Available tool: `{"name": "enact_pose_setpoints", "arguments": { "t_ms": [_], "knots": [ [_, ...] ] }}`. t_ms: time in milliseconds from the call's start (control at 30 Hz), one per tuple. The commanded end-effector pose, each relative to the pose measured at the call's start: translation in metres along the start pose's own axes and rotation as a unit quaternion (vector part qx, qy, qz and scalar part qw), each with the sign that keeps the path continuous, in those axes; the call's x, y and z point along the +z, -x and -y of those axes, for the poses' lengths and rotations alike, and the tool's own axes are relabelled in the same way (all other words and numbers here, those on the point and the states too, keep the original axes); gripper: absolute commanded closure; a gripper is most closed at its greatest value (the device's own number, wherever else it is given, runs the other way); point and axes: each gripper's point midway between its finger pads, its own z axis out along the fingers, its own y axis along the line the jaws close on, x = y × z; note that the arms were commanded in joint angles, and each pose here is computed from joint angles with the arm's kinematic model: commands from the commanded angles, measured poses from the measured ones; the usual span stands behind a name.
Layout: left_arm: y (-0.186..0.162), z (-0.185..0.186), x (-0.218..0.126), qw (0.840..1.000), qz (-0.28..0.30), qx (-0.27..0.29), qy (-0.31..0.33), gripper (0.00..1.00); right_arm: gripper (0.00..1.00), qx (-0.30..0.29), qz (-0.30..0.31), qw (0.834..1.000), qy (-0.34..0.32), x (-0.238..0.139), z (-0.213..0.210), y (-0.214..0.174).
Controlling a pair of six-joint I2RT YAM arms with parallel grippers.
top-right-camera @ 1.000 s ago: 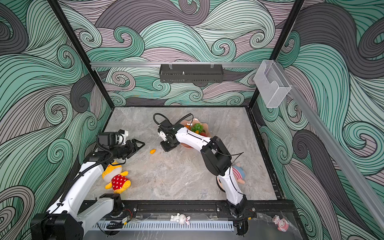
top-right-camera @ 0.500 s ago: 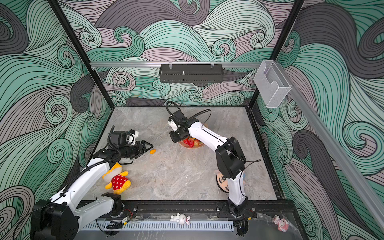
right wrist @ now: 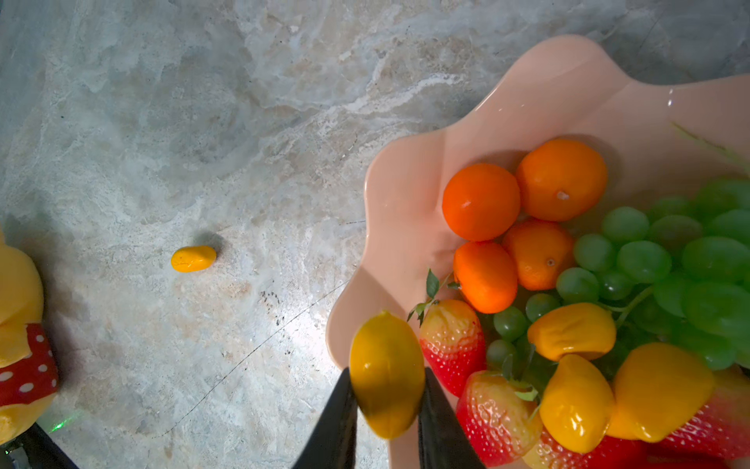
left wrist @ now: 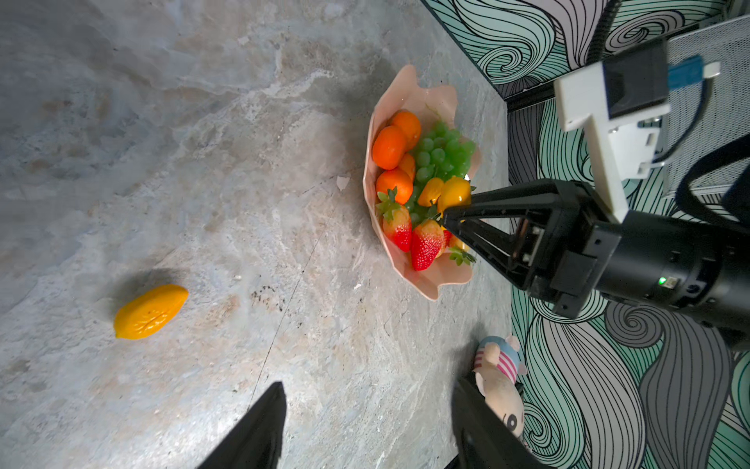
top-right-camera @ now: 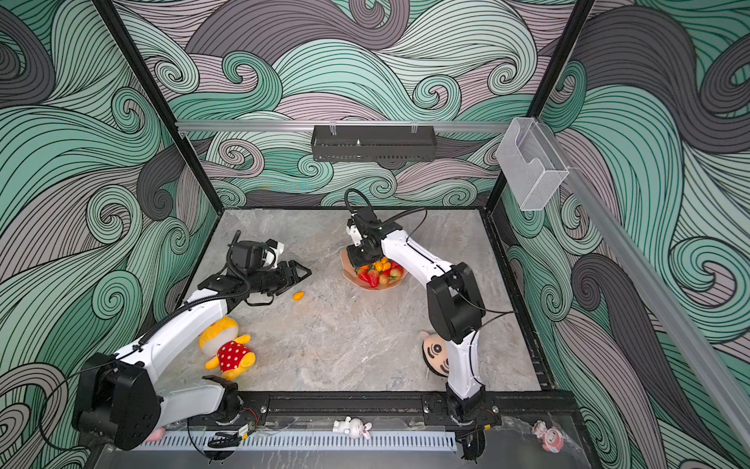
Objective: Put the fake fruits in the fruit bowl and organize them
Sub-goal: 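Lift and carry the kumquat over the pink bowl with the right gripper, then lower the kumquat into the bowl and open the right gripper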
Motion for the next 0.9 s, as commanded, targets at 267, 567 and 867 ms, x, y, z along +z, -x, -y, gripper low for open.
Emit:
{"name": "enact_pose_setpoints", "arguments": {
  "t_ms": [267, 567, 867],
  "knots": [
    [0.024, 0.020, 0.008, 1.000, 0.013, 0.025, -0.013, 0.33, 0.78, 0.013, -0.031, 0.997, -0.065, 0.024, 0.037, 0.002],
    [0.017, 0.018, 0.007, 1.000, 0.006, 0.028, -0.011, 0.33, 0.78, 0.019, -0.052, 0.990, -0.132, 0.031, 0.066, -0.002],
    [0.007, 0.005, -0.015, 0.998, 0.032, 0.040, 0.021, 0.33, 0.74, 0.014, -0.066, 0.988, -0.141, 0.041, 0.072, -0.003]
  ]
}}
